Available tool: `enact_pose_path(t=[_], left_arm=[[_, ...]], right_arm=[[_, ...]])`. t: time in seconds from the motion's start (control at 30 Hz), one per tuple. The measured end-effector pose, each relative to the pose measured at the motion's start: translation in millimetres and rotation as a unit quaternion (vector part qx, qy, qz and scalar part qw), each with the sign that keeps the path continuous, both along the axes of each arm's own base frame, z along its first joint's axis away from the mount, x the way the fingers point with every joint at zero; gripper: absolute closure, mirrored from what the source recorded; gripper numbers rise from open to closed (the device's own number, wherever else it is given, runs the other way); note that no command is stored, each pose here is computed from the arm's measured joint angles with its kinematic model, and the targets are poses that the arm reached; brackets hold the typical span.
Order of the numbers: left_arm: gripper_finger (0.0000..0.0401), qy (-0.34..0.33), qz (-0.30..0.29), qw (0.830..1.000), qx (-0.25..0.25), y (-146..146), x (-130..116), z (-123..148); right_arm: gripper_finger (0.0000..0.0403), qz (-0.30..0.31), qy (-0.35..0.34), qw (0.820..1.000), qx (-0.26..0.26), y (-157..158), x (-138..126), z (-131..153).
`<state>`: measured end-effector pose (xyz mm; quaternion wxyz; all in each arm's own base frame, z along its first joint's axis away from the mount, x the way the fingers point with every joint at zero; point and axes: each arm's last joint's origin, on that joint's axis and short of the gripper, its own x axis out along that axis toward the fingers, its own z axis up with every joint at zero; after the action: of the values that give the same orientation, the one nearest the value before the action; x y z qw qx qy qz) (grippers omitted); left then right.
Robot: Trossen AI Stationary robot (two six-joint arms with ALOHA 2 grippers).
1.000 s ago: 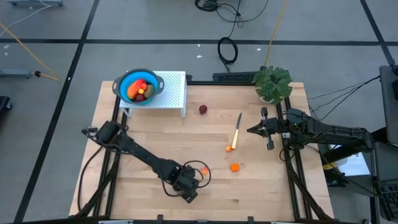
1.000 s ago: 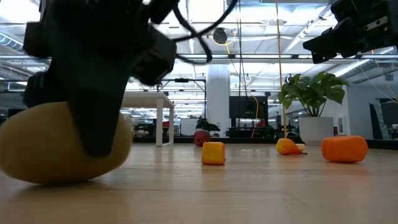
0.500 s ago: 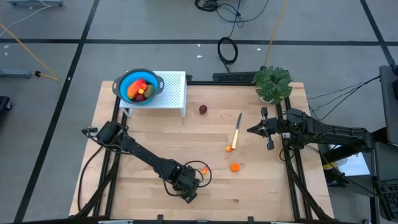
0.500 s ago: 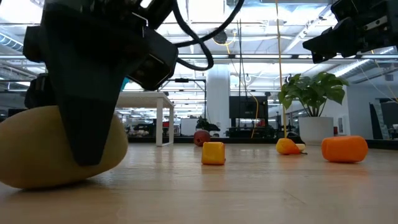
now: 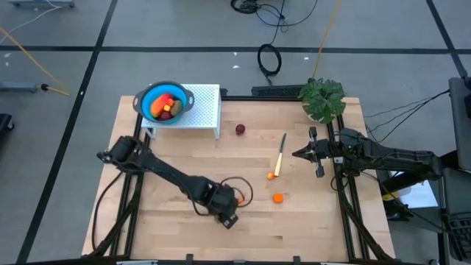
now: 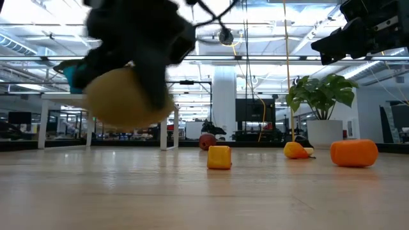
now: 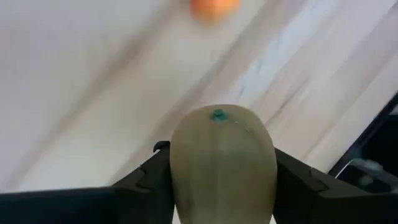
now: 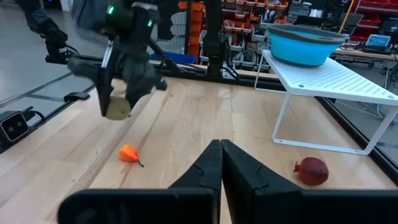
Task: Pick & Place Fruit
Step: Put the brown kiwi into the blue strainer bowl on the shelf
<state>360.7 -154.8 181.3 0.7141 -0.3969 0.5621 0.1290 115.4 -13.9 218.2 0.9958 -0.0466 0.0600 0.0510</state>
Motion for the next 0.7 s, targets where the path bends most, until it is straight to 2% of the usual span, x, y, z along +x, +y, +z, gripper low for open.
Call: enact_pose_path(t=[0.17, 0.37, 0.5, 0.7], left_arm=[[0.0215, -0.079, 0.04, 0.994, 0.059, 24, -1, 38], [0.0226, -0.166, 0.099, 0.974, 0.12, 60, -9, 86], [0.0216, -0.222, 0.144, 0.952, 0.153, 85, -18, 117], [0.0219, -0.326, 0.2, 0.904, 0.191, 115, -30, 162]], right_arm=[[0.0403, 0.0, 0.0, 1.0, 0.0, 0, 0, 0], [0.0403, 0.0, 0.0, 1.0, 0.0, 0, 0, 0], [0.0403, 0.0, -0.001, 1.0, 0.0, 0, 0, 0], [0.0403, 0.0, -0.004, 1.0, -0.001, 0, 0, 1]])
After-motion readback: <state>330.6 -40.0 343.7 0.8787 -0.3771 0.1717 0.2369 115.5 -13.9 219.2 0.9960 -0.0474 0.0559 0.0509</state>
